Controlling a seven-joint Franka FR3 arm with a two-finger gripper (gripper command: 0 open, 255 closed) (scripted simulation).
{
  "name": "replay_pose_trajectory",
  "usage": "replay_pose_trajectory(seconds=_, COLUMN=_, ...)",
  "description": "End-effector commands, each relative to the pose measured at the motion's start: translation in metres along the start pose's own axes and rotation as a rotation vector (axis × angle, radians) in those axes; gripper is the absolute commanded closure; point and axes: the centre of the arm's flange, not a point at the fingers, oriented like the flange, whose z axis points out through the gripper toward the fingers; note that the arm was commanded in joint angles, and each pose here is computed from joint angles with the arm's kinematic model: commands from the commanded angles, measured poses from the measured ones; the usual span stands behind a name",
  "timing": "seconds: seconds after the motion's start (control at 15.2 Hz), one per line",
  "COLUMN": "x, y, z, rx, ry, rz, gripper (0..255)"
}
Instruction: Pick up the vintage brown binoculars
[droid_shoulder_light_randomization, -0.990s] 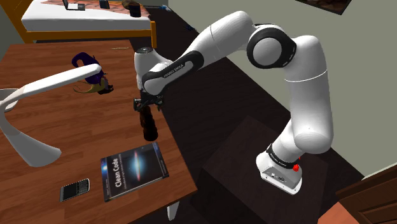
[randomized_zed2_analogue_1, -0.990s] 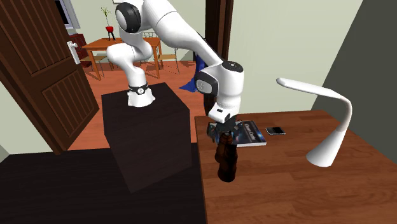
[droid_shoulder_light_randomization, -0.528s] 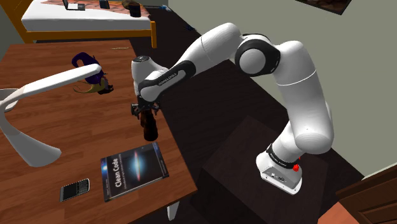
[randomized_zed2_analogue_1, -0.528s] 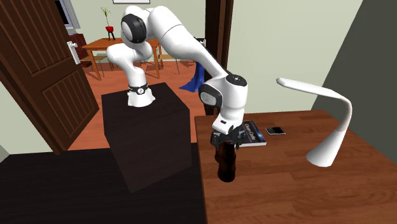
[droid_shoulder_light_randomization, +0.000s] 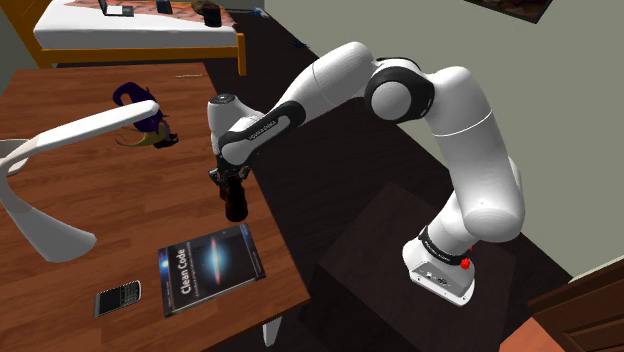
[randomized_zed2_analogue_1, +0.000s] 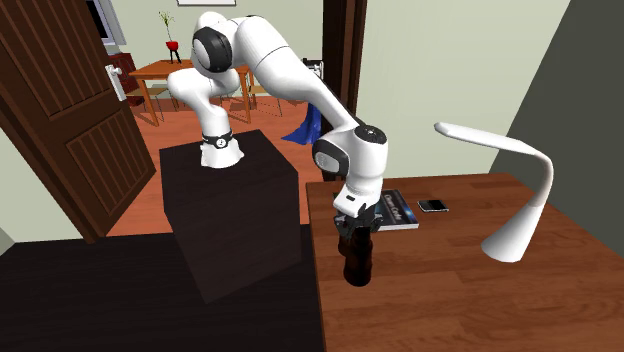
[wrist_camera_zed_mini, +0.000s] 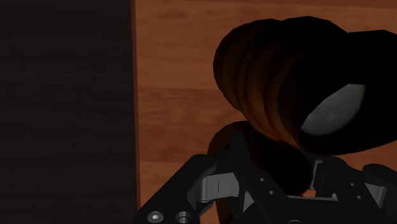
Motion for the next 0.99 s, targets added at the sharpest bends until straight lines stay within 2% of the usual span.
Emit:
replay_pose_trajectory(seconds=0.0, x=-0.001, y=0.0, z=0.001, rx=0.0, ry=-0.001, rz=-0.001, gripper=255)
replay_pose_trajectory(seconds=0.33, x=-0.001, y=0.0, z=0.001, rx=0.0, ry=-0.001, rz=-0.001, gripper=255)
replay_pose_trajectory(seconds=0.92, x=-0.002, y=-0.001, z=-0.047, rx=0.0, ry=-0.001, rz=-0.001, gripper=255)
